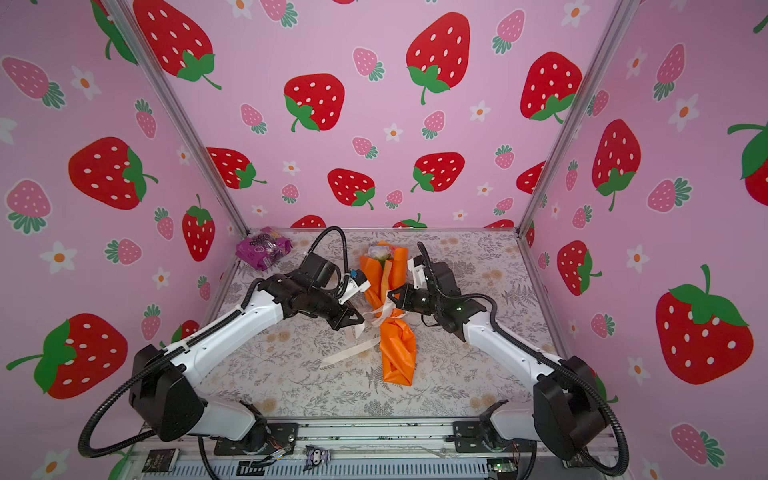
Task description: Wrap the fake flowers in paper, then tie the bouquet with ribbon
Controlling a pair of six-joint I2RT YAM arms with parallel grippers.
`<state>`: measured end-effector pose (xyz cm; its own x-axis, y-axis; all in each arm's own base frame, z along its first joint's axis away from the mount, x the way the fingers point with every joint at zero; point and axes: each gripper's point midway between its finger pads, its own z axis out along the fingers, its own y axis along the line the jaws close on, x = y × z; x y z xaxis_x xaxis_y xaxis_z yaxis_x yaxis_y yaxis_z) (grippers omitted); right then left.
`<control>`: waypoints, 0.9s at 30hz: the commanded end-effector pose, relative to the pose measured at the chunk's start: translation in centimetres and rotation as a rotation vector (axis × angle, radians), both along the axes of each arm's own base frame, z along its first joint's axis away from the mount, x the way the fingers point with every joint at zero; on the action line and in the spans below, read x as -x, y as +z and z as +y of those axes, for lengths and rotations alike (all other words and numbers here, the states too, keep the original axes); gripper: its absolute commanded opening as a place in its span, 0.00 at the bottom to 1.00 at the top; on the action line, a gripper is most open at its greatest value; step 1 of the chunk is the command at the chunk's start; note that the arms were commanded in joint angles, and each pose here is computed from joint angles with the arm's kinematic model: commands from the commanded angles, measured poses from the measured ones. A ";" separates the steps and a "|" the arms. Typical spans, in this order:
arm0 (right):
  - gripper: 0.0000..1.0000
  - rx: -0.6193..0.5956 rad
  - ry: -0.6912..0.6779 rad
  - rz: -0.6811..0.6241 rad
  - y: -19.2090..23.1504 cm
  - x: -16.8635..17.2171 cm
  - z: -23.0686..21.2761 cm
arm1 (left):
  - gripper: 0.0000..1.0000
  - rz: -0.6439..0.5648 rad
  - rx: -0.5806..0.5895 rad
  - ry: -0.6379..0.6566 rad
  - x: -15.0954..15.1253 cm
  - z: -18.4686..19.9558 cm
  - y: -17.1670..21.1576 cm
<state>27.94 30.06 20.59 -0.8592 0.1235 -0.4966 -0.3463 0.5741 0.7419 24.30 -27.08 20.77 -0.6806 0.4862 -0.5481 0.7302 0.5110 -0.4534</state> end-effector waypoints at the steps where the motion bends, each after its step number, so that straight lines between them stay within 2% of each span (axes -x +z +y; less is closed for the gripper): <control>1: 0.07 0.000 -0.005 -0.003 0.1 -0.5 0.0 | 0.00 0.254 0.090 0.103 2.1 -0.4 3.1; 3: 0.07 -0.007 -0.001 0.002 0.0 -0.4 0.1 | 0.00 0.350 0.114 0.161 2.1 -0.8 3.5; 7: 0.07 -0.020 0.009 0.001 0.2 -0.6 0.5 | 0.00 0.538 0.254 0.210 2.3 -3.2 4.1; 9: 0.07 -0.016 0.007 0.001 0.2 -0.7 0.5 | 0.00 0.563 0.388 0.232 1.9 -4.5 5.6; 12: 0.07 -0.012 -0.001 0.005 0.0 -0.9 0.6 | 0.00 0.608 0.546 0.363 0.2 -4.8 7.2; 15: 0.07 -0.017 -0.008 0.001 0.1 -1.2 0.6 | 0.00 0.639 0.612 0.506 -1.3 -5.0 7.7; 16: 0.07 -0.022 -0.006 -0.004 0.2 -1.2 0.7 | 0.00 0.641 0.646 0.517 -1.7 -5.4 8.2; 20: 0.07 -0.012 -0.008 -0.001 -0.1 -1.4 0.8 | 0.01 0.721 0.689 0.524 -2.0 -7.5 8.9; 23: 0.07 -0.009 -0.006 0.003 -0.4 -1.5 0.8 | 0.04 0.742 0.651 0.516 -1.3 -8.8 7.7; 27: 0.07 -0.006 -0.024 -0.005 -0.3 -1.9 0.5 | 0.04 0.730 0.559 0.601 -0.7 -7.5 4.2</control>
